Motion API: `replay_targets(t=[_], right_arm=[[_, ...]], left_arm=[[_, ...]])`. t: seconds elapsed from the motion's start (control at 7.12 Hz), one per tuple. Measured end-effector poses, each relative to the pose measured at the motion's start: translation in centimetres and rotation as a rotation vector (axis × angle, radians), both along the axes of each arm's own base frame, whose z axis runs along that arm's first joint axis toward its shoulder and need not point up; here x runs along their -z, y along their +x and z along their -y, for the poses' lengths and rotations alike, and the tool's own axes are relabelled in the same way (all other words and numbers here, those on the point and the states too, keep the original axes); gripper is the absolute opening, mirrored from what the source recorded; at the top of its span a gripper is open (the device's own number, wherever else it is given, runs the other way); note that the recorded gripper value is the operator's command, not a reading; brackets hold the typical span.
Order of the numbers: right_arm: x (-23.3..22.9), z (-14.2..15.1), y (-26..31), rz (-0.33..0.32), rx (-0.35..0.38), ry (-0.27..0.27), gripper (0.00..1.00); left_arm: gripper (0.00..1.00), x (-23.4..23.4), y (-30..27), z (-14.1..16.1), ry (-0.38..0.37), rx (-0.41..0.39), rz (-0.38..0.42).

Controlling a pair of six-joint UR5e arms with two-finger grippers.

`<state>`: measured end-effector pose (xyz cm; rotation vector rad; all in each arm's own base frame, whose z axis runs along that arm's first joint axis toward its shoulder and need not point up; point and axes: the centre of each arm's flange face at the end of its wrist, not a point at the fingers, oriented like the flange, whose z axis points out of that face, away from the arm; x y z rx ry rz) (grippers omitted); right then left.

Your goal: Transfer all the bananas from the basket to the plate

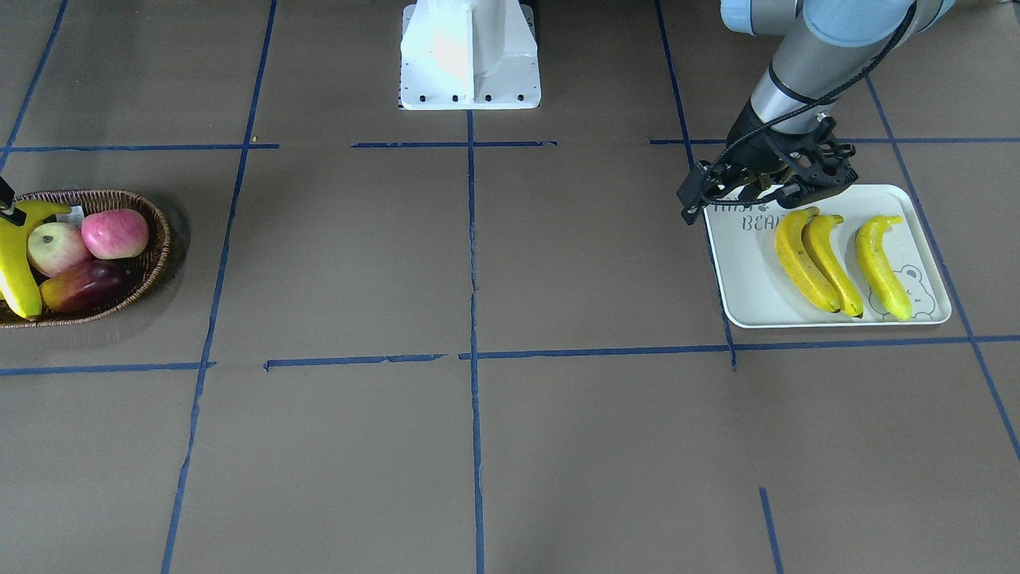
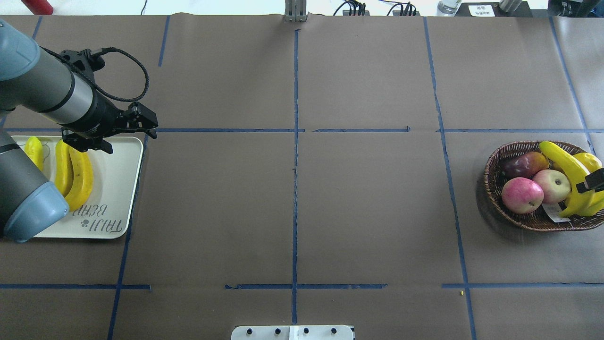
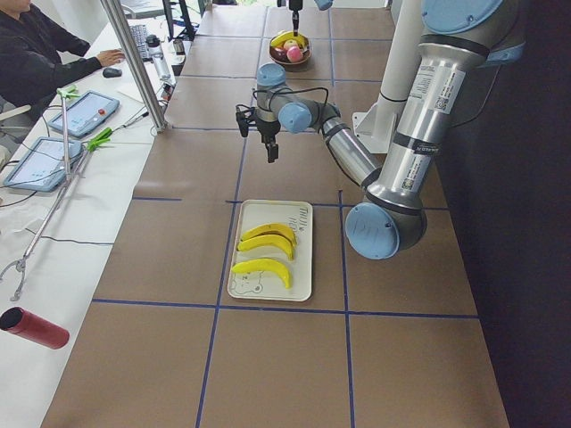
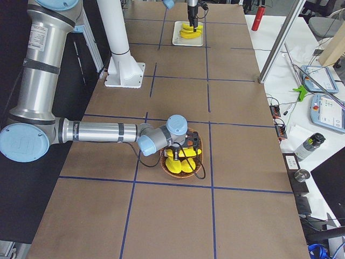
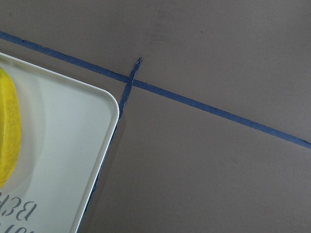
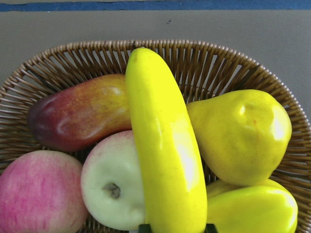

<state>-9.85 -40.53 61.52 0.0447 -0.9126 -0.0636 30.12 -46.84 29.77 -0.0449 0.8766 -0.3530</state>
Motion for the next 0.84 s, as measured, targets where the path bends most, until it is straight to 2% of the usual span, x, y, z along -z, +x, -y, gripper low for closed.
replay_targets(t=[0.28, 0.56, 0.7, 0.84], right_arm=[[3.7, -0.2, 1.4, 0.023, -0.03, 0.067, 0.0], [9.8, -0.7, 3.4, 0.059, -0.072, 0.172, 0.0], [13.2, -0.2, 3.2, 0.101, -0.08, 0.206, 0.0], [16.9, 1.2, 1.7, 0.168, -0.079, 0.211, 0.0]], left_arm=[[1.0, 0.0, 0.0, 0.0, 0.0, 0.0, 0.0], [1.0, 0.1, 0.0, 0.0, 0.002, -0.001, -0.002], [1.0, 0.2, 0.1, -0.1, 0.004, -0.002, -0.005], [1.0, 0.8, 0.3, -0.1, 0.012, -0.006, -0.013]])
